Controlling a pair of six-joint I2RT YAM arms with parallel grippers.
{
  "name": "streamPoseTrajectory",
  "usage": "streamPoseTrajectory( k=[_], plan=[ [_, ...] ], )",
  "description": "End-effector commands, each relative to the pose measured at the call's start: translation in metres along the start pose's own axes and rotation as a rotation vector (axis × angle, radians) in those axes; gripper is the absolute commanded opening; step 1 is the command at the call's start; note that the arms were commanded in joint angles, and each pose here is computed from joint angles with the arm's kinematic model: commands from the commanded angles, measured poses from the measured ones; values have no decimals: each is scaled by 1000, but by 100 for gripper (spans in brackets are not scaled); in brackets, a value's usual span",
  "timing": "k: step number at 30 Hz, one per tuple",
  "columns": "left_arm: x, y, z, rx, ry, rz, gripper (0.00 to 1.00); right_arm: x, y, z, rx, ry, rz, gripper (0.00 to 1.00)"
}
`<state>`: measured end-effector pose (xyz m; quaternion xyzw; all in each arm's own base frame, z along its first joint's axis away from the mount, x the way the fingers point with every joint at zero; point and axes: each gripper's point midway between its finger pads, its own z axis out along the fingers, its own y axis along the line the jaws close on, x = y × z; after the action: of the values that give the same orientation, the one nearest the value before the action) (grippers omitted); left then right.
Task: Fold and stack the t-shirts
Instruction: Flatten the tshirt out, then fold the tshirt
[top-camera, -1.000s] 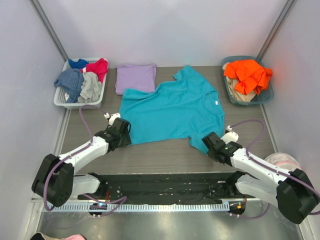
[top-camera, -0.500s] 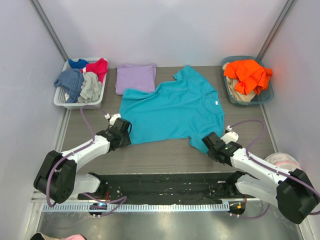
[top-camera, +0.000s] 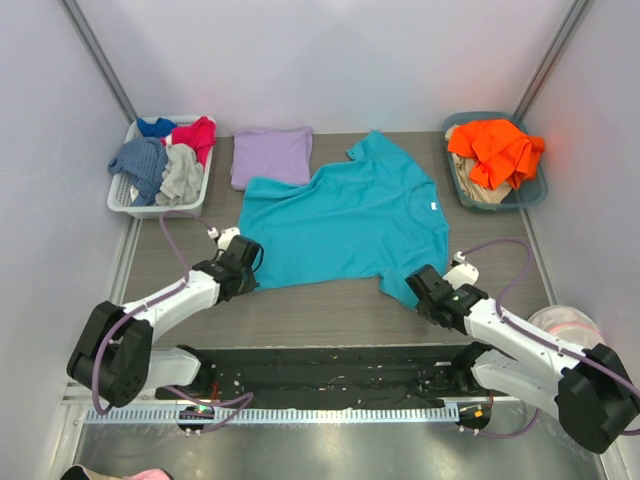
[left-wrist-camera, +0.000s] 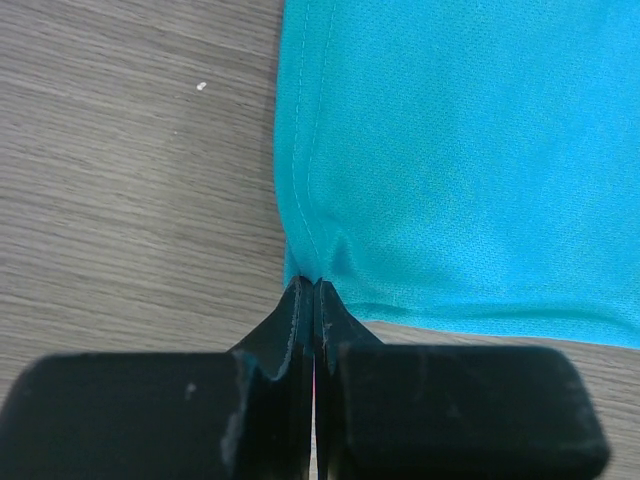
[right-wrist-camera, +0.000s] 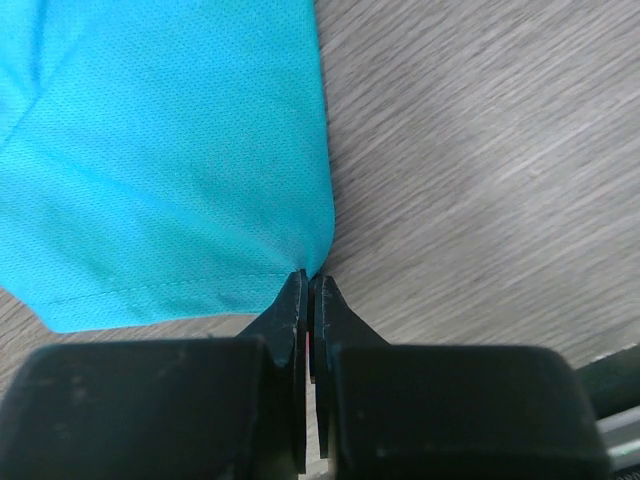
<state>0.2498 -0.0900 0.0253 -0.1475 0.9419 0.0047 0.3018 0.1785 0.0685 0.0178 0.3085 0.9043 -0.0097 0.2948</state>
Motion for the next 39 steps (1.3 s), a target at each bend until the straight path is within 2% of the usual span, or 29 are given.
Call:
streamPoseTrajectory(
  k=[1, 5, 10, 24, 28, 33, 39],
  plan=[
    [-29, -9, -18, 29, -78, -32, 0, -28, 3, -22, -24, -83, 17, 1],
    [-39, -10, -38, 67, -111, -50, 0, -52, 3, -50, -56, -140, 42, 1],
    [-37, -2, -60, 98, -124, -83, 0, -59, 5, -74, -105, -120, 51, 1],
    [-18, 28, -93, 114, -138, -196, 0, -63, -14, -110, -138, -88, 84, 1],
    [-25, 30, -96, 113, -178, -223, 0, -74, -12, -116, -155, -126, 109, 1],
    [-48, 21, -100, 94, -207, -185, 0, -100, 17, -128, -222, -198, 126, 1],
    [-82, 1, -97, 83, -253, -140, 0, -128, 66, -134, -251, -246, 26, 1]
  ],
)
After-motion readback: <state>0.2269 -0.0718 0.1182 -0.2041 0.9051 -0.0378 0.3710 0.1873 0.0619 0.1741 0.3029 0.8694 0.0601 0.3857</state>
